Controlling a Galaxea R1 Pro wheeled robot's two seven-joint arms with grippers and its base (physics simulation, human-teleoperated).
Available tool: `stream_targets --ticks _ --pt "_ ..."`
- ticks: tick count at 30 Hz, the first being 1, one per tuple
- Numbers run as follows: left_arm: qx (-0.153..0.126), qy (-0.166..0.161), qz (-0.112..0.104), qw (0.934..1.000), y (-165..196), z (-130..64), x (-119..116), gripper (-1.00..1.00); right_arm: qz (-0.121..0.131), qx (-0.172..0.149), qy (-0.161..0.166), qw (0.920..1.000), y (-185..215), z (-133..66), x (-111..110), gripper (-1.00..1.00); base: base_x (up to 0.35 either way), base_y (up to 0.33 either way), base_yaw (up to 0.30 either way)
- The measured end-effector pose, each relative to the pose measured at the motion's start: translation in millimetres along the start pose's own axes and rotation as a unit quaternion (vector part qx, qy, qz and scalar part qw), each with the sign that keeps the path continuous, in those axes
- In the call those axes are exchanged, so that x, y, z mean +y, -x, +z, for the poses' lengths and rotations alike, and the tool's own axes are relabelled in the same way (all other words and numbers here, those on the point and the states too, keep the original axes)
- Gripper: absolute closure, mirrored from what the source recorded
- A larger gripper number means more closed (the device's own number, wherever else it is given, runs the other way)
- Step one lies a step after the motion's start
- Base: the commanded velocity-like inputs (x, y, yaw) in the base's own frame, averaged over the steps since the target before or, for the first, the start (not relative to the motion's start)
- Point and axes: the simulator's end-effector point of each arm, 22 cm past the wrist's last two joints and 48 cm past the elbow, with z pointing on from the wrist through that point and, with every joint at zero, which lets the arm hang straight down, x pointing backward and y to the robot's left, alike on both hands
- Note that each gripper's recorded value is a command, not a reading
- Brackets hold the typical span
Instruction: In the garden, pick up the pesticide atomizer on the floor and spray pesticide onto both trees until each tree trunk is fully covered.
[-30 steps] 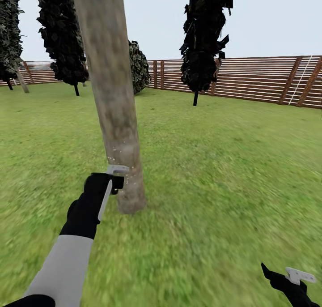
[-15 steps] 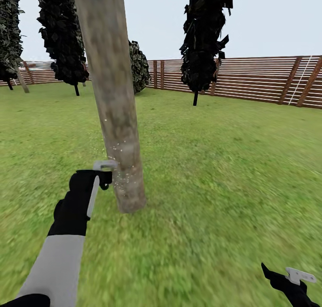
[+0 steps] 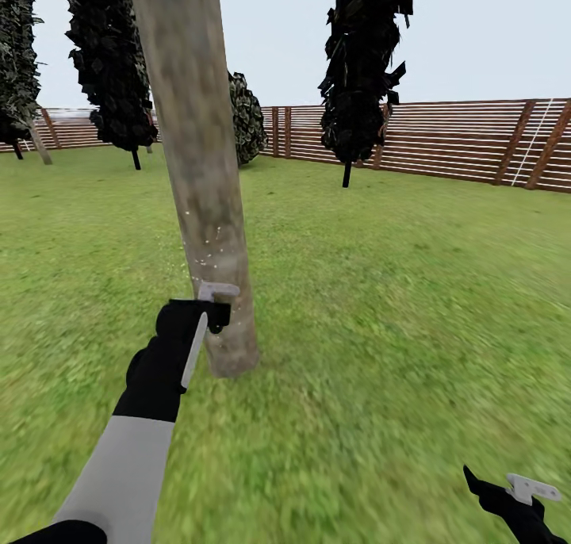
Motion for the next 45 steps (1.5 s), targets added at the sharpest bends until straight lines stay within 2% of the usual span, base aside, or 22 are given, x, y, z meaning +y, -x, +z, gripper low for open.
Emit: stream_targets --ticks 2,5,8,10,15,17,19,22,25,26,28,34,45 --pt "0.032 -0.003 0.004 0.9995 -31 11.3 -4 1.00 0.002 0.005 0.002 1.0000 -5 -0.3 2 -1.00 0.000 0.000 0.000" --pt "0.063 -0.003 0.010 0.9980 -58 23.4 -7 1.00 0.004 0.007 0.002 1.0000 -8 -0.6 3 -1.00 0.000 0.000 0.000" --pt "0.119 -0.007 0.020 0.9927 -106 42.9 -13 1.00 0.004 0.008 0.003 1.0000 -8 -0.7 3 -1.00 0.000 0.000 0.000" --pt "0.131 -0.009 0.024 0.9910 -122 50.9 -15 1.00 0.004 0.008 0.003 1.0000 -8 -0.7 3 -1.00 0.000 0.000 0.000" --pt "0.138 -0.007 0.027 0.9901 -153 71.3 -17 1.00 0.004 0.009 0.003 0.9999 -9 -0.8 3 -1.00 0.000 0.000 0.000" --pt "0.142 -0.007 0.012 0.9898 -166 77.8 -14 1.00 0.004 0.009 0.003 0.9999 -9 -0.7 3 -1.00 0.000 0.000 0.000" --pt "0.126 -0.006 -0.005 0.9919 -176 88.8 -11 1.00 0.004 0.009 0.003 0.9999 -9 -0.7 3 -1.00 0.000 0.000 0.000" --pt "0.123 0.000 -0.026 0.9920 -207 101.8 -6 1.00 0.004 0.009 0.003 0.9999 -9 -0.7 4 -1.00 0.000 0.000 0.000" --pt "0.107 0.035 -0.035 0.9930 -227 109.9 6 1.00 0.005 0.010 0.004 0.9999 -10 -0.8 4 -1.00 0.000 0.000 0.000" --pt "0.110 0.058 -0.035 0.9916 -246 111.3 13 1.00 0.005 0.010 0.004 0.9999 -10 -0.8 4 -1.00 0.000 0.000 0.000" --pt "0.113 0.070 -0.031 0.9907 -256 111.1 16 1.00 0.004 0.010 0.004 0.9999 -10 -0.8 4 -1.00 0.000 0.000 0.000" --pt "0.114 0.066 -0.029 0.9908 -259 111.3 12 1.00 0.005 0.012 0.005 0.9999 -12 -1.0 5 -1.00 0.001 -0.031 0.000" --pt "0.119 0.063 -0.028 0.9905 -269 109.6 8 1.00 0.012 0.024 0.009 0.9996 -24 -2.4 10 -1.00 0.085 -0.260 0.010"
